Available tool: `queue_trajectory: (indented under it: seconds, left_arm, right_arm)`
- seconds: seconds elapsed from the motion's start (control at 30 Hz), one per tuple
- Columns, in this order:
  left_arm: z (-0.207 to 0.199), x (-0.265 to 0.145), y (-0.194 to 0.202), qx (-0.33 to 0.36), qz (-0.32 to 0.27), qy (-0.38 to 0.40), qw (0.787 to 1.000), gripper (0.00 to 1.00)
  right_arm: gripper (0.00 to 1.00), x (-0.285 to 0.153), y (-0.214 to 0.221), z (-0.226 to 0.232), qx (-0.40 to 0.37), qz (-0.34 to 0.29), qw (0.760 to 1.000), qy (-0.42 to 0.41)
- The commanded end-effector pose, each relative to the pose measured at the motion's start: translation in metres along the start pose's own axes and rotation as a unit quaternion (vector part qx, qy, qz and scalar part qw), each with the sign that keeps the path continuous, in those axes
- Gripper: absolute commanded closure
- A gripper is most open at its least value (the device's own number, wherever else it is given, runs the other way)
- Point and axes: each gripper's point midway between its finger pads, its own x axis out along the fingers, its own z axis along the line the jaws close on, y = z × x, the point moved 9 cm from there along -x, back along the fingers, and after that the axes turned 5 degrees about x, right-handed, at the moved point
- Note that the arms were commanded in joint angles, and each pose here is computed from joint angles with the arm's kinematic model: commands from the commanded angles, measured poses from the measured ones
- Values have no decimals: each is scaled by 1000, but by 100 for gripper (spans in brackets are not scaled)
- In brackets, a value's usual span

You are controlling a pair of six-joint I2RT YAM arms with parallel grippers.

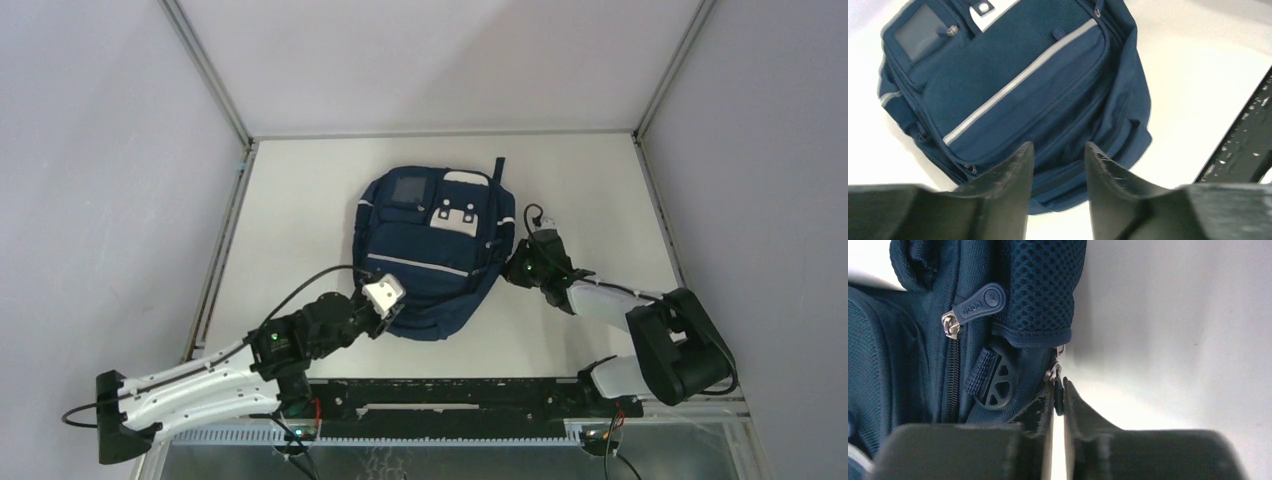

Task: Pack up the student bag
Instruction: Zip the student bag at the center of the board, then reset both arms

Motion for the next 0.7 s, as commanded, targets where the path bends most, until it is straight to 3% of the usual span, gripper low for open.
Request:
queue_trajectory:
  seconds: [0.0, 0.1, 0.2, 0.4, 0.5, 0.6, 0.67]
  left_arm:
    - [8, 1, -44, -62, -54, -23, 996, 37]
    - [13, 6, -61, -121, -59, -57, 989, 20]
    - [34, 11, -67, -211, -24, -110, 971, 17]
    - [91, 7, -74, -324, 75, -180, 926, 14]
    - [112, -5, -75, -335, 76, -262, 902, 11]
    - [122, -19, -71, -347, 63, -340, 872, 2]
    - [123, -25, -68, -351, 55, -358, 864, 0]
  right_arm:
    - [67, -12, -19, 5, -5, -40, 999, 9]
    - [41, -33, -23, 4, -5, -61, 998, 27]
    - [24, -61, -28, 0, -9, -95, 994, 52]
    - [14, -123, -39, -8, -5, -205, 976, 69]
    - [3, -151, -40, -17, 26, -267, 960, 83]
    - [2, -174, -38, -27, 64, -319, 941, 94]
    - [2, -180, -35, -31, 71, -340, 934, 88]
